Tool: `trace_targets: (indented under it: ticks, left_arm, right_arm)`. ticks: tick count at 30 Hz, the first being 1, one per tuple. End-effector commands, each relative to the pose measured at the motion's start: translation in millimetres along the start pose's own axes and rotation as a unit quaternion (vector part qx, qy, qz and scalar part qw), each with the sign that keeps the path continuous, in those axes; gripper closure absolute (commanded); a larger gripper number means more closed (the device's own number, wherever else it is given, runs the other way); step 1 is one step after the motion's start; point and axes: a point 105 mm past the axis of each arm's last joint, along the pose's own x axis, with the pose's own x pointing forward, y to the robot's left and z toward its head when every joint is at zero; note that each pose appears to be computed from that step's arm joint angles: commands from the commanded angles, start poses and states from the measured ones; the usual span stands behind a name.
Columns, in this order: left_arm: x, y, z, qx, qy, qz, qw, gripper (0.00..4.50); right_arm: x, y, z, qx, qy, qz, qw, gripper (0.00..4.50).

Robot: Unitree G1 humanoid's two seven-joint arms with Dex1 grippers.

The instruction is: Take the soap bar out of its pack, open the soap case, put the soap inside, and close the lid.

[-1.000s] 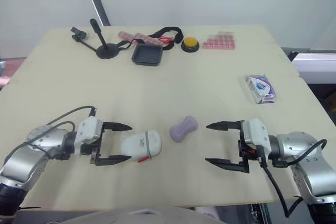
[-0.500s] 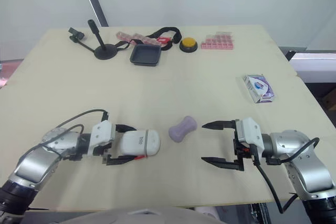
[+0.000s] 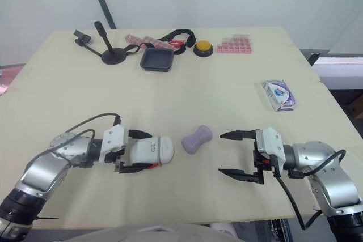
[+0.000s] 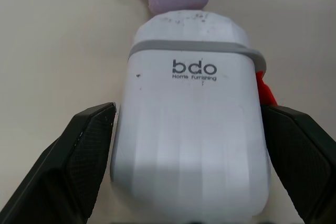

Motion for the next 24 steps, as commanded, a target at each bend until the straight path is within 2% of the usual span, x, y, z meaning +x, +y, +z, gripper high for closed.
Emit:
trace_targets:
  ticks: [1,3,24]
  left_arm:
    - [0,1,6,0.000,-0.009,-0.007,1.000,0.61]
    - [0,0,5,0.000,-0.008,-0.009,1.000,1.02]
    - [-6,1,-6,0.009,0.008,-0.012,1.000,1.02]
  right_arm:
    - [0,1,2,-0.007,0.004,0.005,1.000,0.00]
    - [0,1,2,-0.006,0.004,0.005,1.000,0.00]
    - [1,-1,0,0.004,0.013,0.010,1.000,0.00]
